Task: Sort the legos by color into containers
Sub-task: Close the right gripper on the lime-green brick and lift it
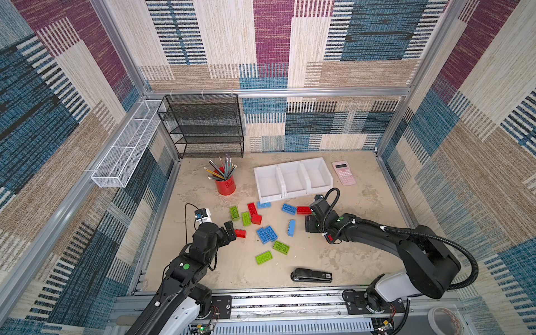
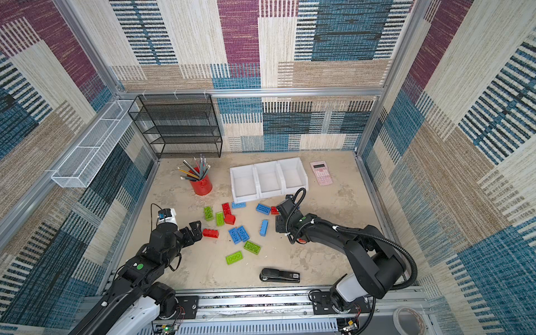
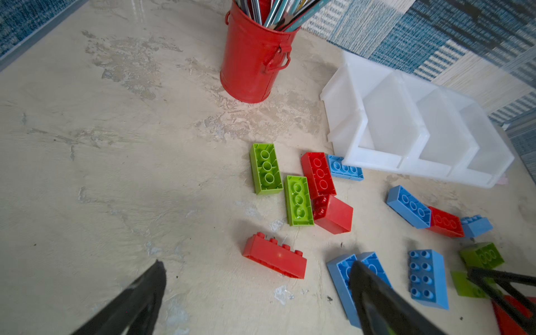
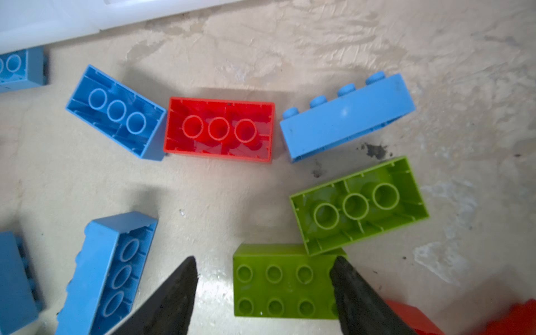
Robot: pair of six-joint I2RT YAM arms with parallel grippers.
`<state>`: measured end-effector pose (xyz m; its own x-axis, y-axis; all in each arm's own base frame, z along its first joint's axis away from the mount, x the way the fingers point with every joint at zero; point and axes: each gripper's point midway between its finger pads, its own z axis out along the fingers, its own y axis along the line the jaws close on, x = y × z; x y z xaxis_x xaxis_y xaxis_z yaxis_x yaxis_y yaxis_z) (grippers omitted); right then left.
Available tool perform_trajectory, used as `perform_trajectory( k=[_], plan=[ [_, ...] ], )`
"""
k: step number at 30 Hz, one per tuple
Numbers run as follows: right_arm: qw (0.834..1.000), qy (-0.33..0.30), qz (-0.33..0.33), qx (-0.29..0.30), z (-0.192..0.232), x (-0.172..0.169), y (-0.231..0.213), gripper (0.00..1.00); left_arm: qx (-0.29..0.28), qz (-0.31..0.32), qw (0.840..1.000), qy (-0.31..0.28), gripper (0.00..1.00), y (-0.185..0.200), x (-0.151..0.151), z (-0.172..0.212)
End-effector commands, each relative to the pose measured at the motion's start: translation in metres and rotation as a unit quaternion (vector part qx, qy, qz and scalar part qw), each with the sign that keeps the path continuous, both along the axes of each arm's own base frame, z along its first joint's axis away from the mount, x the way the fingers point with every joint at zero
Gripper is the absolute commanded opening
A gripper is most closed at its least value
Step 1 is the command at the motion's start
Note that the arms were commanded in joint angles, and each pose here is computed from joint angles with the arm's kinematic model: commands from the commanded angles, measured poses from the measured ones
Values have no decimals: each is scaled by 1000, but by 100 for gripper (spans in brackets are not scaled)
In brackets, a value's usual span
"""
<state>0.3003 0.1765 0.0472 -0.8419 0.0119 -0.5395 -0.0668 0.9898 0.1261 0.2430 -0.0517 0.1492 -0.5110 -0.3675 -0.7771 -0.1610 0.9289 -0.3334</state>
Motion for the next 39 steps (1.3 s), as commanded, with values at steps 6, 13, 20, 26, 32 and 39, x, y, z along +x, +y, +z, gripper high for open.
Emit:
perform_trajectory(
  k=[6,13,20,26,32,39],
  plan=[
    [999,26,-13,-15,-1,-11,-10,86,-9,13,1000,-14,99,1,4,3],
    [999,11,-26,-28,14,-12,-19,90,-6,5,1000,-8,99,-3,8,1],
    [999,31,-22,-36,-4,-14,-18,90,-17,-18,999,-32,99,-9,6,7],
    [998,41,-15,-45,-13,-9,-14,89,-20,-22,999,-39,99,-10,5,8],
    [997,51,-13,-57,-23,-8,-14,85,-20,-23,999,-38,99,-10,5,9],
    [997,47,-16,-62,-22,-7,-15,71,-18,-25,999,-40,99,-11,6,11]
  ],
)
